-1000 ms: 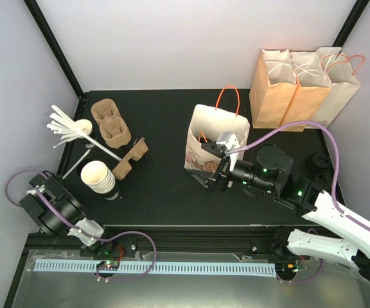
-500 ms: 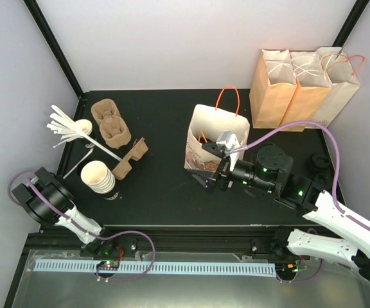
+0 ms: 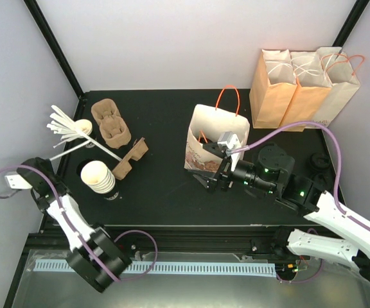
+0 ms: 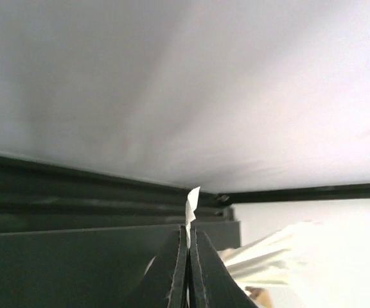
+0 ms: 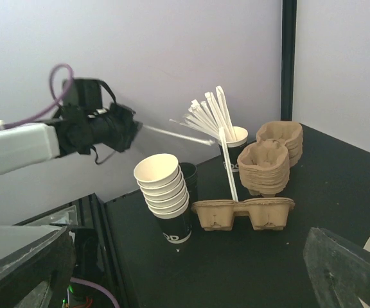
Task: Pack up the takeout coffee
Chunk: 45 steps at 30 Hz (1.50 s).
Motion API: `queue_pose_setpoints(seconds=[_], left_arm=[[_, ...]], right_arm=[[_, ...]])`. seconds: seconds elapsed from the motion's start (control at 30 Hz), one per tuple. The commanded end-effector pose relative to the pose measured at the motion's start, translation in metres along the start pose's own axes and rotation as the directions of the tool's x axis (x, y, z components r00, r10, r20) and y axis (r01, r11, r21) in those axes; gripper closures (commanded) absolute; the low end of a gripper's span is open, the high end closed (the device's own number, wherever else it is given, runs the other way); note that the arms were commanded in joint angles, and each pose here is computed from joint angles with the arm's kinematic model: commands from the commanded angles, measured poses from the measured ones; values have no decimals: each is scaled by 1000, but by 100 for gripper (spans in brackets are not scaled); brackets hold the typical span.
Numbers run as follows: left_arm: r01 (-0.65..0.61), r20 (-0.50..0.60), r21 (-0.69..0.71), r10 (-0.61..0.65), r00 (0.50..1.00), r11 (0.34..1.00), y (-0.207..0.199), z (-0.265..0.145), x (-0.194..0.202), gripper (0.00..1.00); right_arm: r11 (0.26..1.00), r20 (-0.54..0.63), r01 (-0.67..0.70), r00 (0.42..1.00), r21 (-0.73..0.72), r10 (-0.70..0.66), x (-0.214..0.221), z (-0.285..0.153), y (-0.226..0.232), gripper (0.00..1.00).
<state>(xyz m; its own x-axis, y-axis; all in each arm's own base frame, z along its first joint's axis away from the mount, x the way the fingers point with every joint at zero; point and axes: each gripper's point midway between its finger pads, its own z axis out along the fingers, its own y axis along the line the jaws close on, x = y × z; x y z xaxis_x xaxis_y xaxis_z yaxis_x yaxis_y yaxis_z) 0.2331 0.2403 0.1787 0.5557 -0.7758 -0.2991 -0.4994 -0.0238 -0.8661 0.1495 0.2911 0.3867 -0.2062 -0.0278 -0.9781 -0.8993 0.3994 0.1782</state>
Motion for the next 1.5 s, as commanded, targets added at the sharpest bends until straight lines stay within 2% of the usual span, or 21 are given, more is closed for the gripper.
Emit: queue_pose_setpoints(seconds=[0.0, 0.13, 0.23, 0.33, 0.43, 0.5, 0.67, 0.77, 0.93, 1.03, 1.17, 1.3, 1.4, 1.47], left_arm=[[-98, 131, -188, 124, 984, 977, -4, -60, -33, 99], [-171, 236, -225, 224, 946, 959, -31, -107, -62, 98], [-242, 235, -194, 285, 929, 950, -61, -129, -69, 98], [-322, 134, -18, 322, 937, 947, -109, -139, -51, 98], [-312, -46, 300, 341, 939, 901, -169, -153, -9, 98], [-277, -119, 463, 368, 922, 842, -204, -170, 15, 98], [-203, -174, 763, 498, 849, 613, -280, -238, 74, 98], [-158, -203, 849, 588, 783, 503, -307, -264, 118, 98], [-108, -153, 944, 707, 691, 310, -342, -310, 185, 98], [-94, -117, 969, 758, 642, 229, -351, -326, 225, 98], [-155, -24, 978, 822, 569, 136, -351, -336, 276, 98], [-201, 82, 979, 831, 551, 37, -345, -337, 312, 99], [-193, 117, 981, 833, 541, -12, -334, -330, 350, 98], [-180, 134, 983, 848, 512, -47, -324, -332, 371, 98]], right_arm=[[1000, 44, -5, 999, 2, 5, -12, -9, 2, 0], [1000, 56, -3, 998, 5, 2, -13, -14, 2, 0], [1000, 57, -2, 998, 9, 2, -12, -16, 1, 0], [1000, 58, -1, 998, 14, 0, -11, -17, 0, 0], [1000, 66, 2, 998, 27, -4, -12, -18, -2, 0], [998, 70, 3, 997, 61, -8, -14, -20, -7, 0], [962, 26, -1, 1000, 272, -6, -26, -31, -40, 0], [927, -10, 28, 1000, 373, -26, -46, -40, -56, 0], [890, -22, 36, 999, 455, -29, -81, -60, -73, 0], [827, -15, 33, 999, 562, -30, -104, -81, -91, 0], [804, 48, -21, 999, 594, -10, -124, -100, -96, 0], [802, 55, -37, 998, 596, 5, -116, -100, -99, 0], [789, 40, -45, 999, 612, 26, -107, -95, -105, 0], [782, 21, -49, 999, 621, 46, -101, -90, -110, 0]])
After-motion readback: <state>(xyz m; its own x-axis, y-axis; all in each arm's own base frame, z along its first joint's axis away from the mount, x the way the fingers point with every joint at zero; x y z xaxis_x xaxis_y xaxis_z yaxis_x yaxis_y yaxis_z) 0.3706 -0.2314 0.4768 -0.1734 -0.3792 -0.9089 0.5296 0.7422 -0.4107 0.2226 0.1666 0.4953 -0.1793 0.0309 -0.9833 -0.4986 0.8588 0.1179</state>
